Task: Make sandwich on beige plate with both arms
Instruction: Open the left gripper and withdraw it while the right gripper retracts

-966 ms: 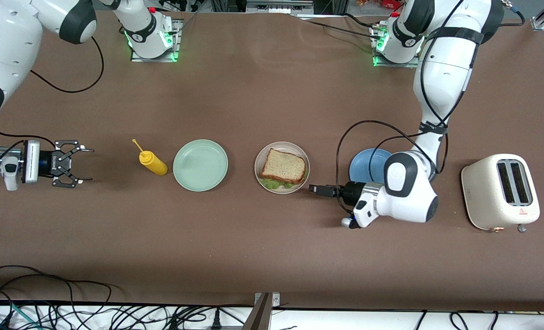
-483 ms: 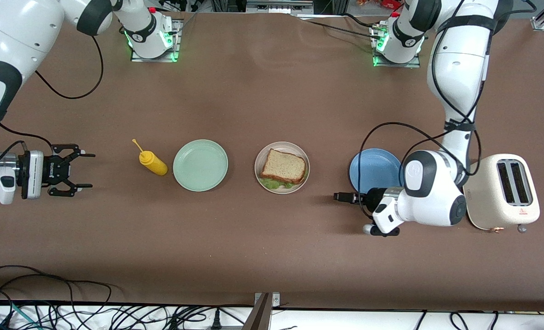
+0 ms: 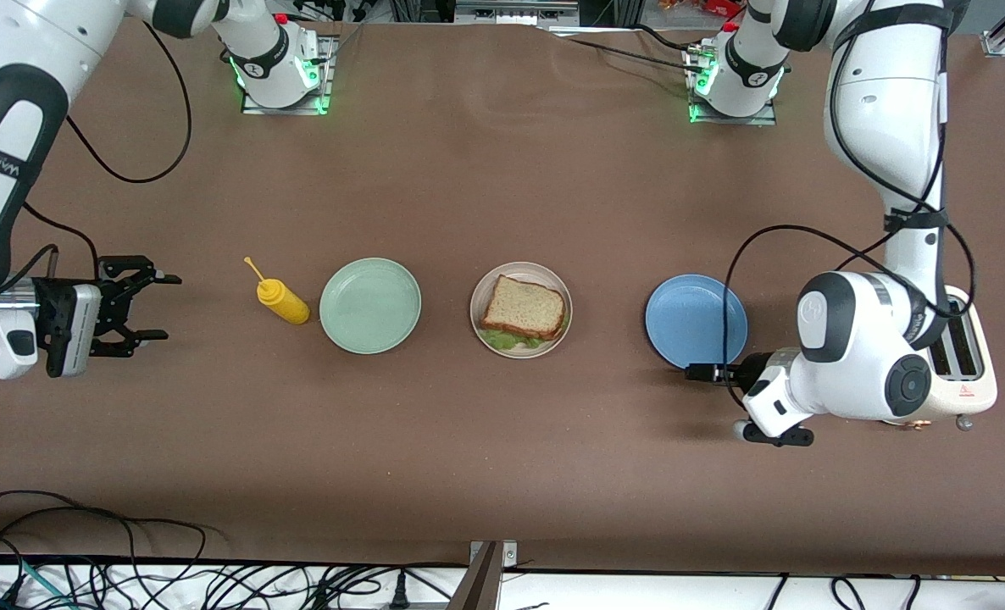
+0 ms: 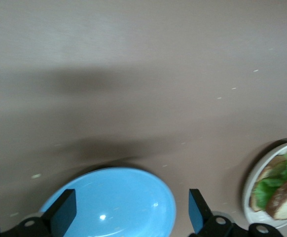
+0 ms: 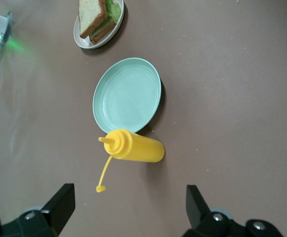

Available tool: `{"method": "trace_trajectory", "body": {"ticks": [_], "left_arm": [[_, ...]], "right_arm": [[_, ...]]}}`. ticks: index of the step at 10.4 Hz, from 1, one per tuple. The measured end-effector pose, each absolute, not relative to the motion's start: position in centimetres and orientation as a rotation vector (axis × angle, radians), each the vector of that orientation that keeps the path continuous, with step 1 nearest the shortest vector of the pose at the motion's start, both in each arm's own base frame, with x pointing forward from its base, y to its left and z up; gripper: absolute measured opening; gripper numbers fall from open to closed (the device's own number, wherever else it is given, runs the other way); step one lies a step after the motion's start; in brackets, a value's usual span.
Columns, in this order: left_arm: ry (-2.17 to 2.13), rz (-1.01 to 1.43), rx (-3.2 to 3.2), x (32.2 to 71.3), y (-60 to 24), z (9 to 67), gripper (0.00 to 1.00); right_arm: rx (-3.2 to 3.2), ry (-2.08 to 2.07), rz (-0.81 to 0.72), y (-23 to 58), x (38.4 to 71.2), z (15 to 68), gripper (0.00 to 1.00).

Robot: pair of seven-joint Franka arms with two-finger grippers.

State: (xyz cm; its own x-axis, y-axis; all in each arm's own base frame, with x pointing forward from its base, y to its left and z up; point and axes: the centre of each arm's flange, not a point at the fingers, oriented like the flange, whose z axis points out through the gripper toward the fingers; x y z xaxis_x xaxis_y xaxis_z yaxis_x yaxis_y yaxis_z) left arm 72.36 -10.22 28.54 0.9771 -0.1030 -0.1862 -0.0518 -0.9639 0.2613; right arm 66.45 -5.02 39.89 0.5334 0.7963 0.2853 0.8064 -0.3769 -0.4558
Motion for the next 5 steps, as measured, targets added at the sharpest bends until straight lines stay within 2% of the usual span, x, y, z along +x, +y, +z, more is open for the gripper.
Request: {"method": "trace_trajectory", "body": {"ticks": [5], "left_arm": [[-0.215, -0.328, 3.06, 71.6, -6.8, 33.8, 1.0]], "right_arm": [[-2.509, -1.21, 0.145, -4.0, 64.7, 47.8, 1.0]]}}
